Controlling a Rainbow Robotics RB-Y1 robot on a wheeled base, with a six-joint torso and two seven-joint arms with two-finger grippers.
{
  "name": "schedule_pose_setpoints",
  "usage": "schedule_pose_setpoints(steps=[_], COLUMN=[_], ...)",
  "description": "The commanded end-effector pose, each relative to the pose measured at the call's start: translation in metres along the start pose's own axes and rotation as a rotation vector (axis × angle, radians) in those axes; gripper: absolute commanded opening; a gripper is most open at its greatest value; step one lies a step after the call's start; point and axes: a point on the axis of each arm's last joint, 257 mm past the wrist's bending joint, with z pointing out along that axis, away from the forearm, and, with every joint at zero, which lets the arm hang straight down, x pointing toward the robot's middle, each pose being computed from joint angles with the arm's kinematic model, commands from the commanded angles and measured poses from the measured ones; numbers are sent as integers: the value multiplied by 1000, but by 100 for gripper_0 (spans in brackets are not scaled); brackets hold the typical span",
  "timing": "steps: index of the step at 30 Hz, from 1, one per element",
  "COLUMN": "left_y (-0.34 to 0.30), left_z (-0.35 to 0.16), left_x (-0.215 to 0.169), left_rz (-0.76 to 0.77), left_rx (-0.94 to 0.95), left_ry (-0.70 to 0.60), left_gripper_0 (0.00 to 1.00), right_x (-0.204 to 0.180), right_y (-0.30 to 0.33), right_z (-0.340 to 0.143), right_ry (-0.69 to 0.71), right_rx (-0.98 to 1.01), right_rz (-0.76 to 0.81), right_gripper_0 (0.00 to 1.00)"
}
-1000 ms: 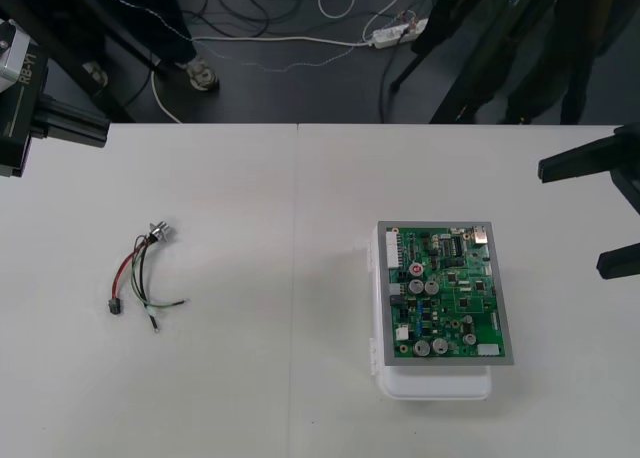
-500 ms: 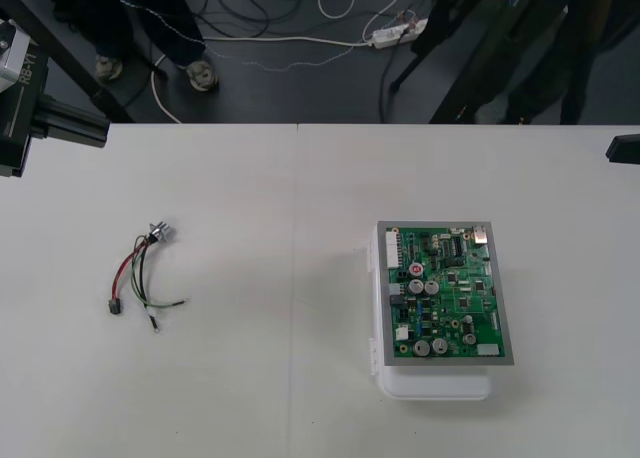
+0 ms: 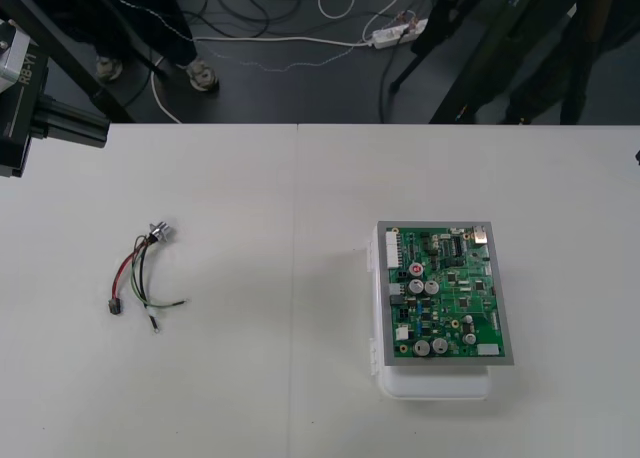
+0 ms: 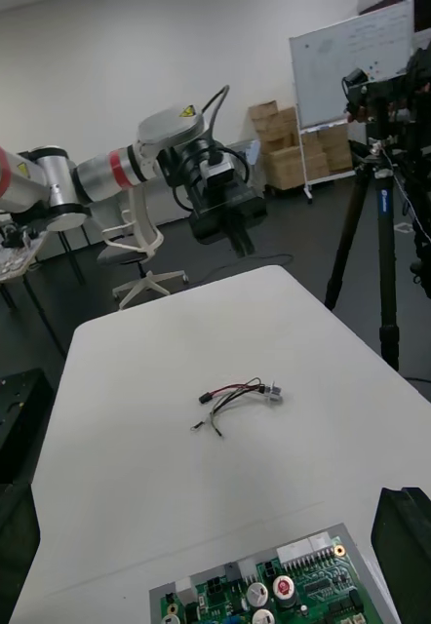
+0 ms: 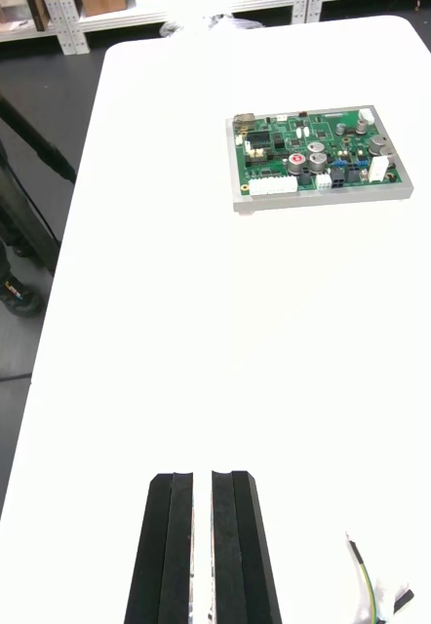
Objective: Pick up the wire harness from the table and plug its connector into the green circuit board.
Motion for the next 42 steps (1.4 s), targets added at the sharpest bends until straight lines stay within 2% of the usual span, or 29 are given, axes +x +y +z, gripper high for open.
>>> schedule_pose_setpoints(steps=[1,5,10,20,25,34,42], left_y=[-34,-36,-31,2,21,35,37], left_z=[8,10,7,-12,-30,-40,-25], left_x=[22,21,29,75,99,131,141], left_rz=[-55,-57,-29,104,271,537,782], left_rx=[67,70,53,-7,-12,71,133], left_ry=[-12,-26,15,281,433,609,613], left_gripper_0=[6,6,6,8,8,8,8], right_x=[-20,-22,-19,-4,-1,-5,-11], right_y=[4,3,3,-11,-13,-14,-16], right_z=[-2,-2,0,2,4,3,1], right_ry=[-24,-25,-20,15,31,59,38], right_rx=[-27,-56,-104,-119,-138,-145,-144], right_rz=[-222,-302,-303,-269,-255,-270,-262], right_gripper_0=[100,100,100,100,100,100,100])
